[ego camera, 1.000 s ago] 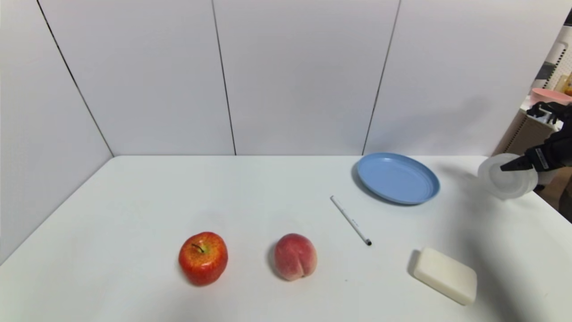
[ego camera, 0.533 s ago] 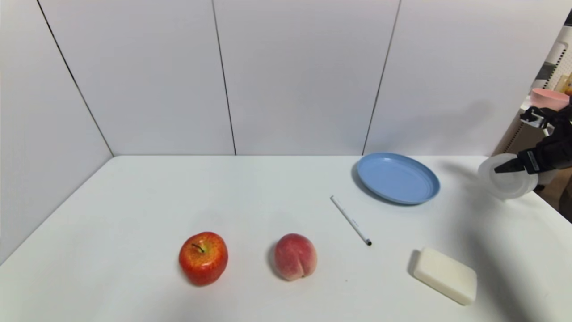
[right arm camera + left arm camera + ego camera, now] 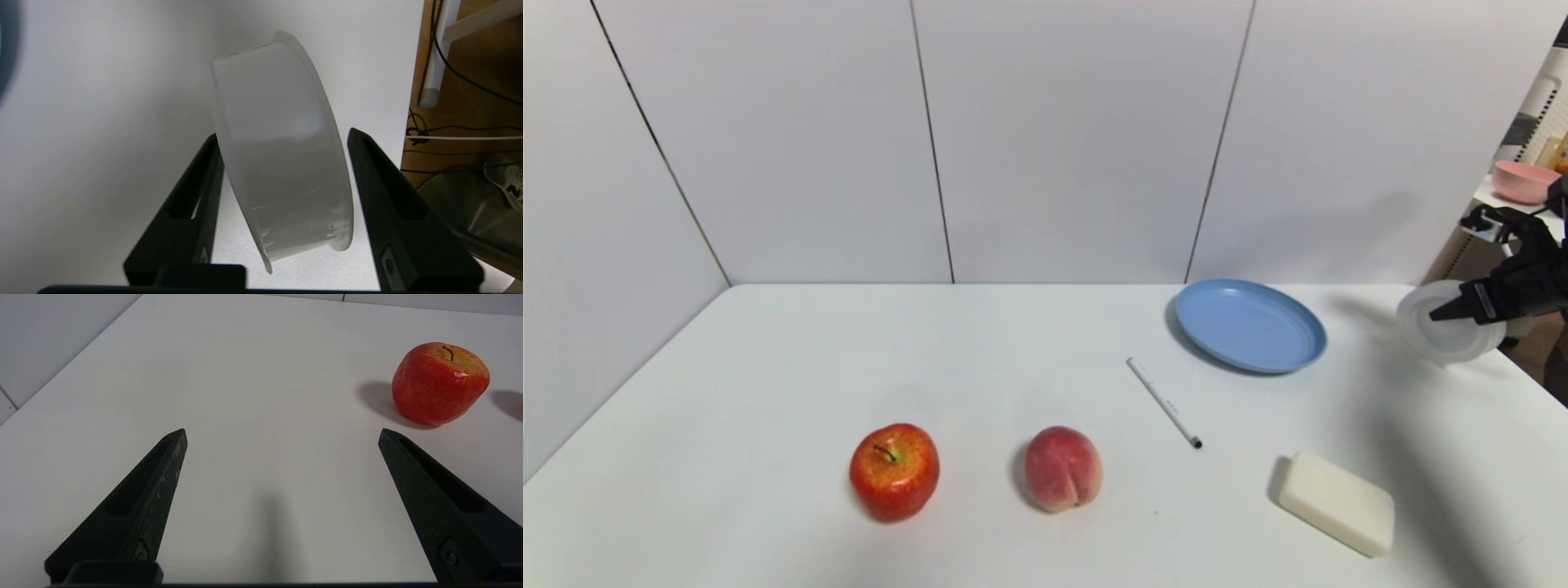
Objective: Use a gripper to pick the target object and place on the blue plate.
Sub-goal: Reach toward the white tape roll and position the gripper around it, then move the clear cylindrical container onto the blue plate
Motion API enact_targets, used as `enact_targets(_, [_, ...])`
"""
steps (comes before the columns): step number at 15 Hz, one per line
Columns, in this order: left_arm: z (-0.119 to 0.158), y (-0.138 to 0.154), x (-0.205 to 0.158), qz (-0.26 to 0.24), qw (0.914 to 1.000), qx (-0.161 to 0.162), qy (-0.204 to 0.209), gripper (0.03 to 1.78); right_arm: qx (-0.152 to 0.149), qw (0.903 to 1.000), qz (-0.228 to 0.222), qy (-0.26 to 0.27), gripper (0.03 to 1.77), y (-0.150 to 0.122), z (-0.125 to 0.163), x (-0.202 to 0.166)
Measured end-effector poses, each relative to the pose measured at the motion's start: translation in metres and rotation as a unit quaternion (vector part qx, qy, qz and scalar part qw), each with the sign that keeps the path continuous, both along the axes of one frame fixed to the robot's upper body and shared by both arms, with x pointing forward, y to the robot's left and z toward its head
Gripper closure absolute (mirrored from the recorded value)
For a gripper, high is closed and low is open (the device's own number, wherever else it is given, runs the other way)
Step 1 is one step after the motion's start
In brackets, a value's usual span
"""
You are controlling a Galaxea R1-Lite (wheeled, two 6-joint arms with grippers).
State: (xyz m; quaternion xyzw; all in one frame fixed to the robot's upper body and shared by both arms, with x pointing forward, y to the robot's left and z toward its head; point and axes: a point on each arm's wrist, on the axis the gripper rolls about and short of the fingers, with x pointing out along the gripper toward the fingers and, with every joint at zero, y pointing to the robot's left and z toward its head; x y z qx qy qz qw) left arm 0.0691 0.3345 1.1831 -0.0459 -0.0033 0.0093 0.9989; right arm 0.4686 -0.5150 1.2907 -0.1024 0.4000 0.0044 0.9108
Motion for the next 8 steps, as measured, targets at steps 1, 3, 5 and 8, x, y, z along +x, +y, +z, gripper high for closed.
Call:
enact_targets(1, [0.0000, 0.0000, 0.0000, 0.000, 1.0000, 0.000, 0.000, 0.12, 0.000, 1.0000, 0.000, 0.001, 0.95, 0.0001, -0.0006, 0.0000])
enact_targets(3, [0.0000, 0.0000, 0.0000, 0.000, 1.0000, 0.000, 0.000, 0.12, 0.001, 1.0000, 0.000, 0.003, 1.24, 0.0005, -0.0014, -0.0001])
enact_targets(5, [0.0000, 0.0000, 0.0000, 0.000, 1.0000, 0.000, 0.000, 0.12, 0.002, 1.0000, 0.000, 0.006, 1.23, 0.0007, -0.0028, -0.0009])
enact_targets(8, [0.0000, 0.0000, 0.0000, 0.000, 1.0000, 0.000, 0.000, 0.12, 0.008, 0.9999, -0.007, 0.006, 1.23, 0.0006, -0.0021, -0.0026])
